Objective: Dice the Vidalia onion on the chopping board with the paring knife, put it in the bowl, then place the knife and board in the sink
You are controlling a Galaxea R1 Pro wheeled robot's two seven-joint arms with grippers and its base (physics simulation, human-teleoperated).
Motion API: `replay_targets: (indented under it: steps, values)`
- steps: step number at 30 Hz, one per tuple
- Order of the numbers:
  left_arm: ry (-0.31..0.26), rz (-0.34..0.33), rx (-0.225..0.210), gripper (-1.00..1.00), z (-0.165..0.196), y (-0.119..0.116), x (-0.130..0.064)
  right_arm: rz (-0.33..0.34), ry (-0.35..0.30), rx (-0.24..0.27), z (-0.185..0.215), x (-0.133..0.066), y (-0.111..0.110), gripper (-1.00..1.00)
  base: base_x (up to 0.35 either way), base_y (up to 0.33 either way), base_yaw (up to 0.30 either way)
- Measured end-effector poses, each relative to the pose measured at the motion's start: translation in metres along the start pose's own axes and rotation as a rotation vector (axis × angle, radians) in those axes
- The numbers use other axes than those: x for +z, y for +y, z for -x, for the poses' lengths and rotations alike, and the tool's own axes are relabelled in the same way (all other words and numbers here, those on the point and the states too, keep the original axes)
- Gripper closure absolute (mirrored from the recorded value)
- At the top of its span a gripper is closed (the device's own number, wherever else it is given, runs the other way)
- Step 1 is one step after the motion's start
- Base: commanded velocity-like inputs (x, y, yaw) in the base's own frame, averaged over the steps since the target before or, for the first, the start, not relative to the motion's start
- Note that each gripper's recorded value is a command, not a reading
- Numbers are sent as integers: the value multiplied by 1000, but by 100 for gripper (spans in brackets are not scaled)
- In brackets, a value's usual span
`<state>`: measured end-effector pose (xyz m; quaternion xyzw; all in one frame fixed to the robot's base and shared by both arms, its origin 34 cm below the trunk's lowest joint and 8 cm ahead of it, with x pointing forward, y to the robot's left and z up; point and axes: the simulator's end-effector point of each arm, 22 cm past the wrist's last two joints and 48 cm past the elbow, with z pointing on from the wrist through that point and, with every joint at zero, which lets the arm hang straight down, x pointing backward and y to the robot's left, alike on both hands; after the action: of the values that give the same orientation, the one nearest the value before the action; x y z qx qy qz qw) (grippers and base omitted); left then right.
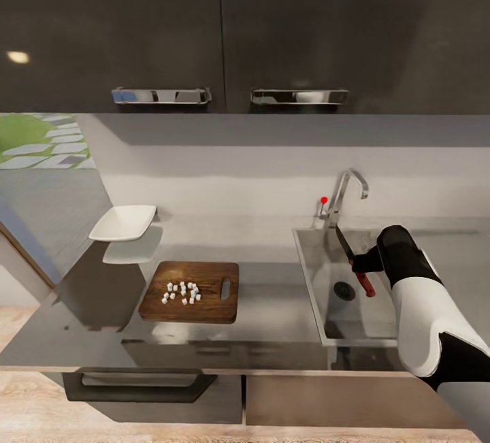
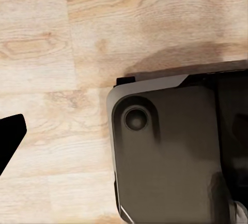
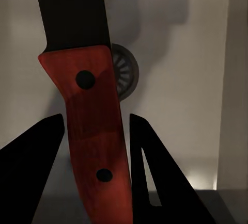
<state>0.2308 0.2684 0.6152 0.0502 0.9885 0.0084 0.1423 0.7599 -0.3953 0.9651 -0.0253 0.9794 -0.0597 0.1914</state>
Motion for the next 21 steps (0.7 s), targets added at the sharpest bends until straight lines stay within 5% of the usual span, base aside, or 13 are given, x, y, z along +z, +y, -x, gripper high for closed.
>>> replay_targets:
  steps: [21]
  values:
    - [34, -3, 0, -100, -14, -1, 0, 11, 66, -2, -20, 26, 6, 100, 0, 0, 0]
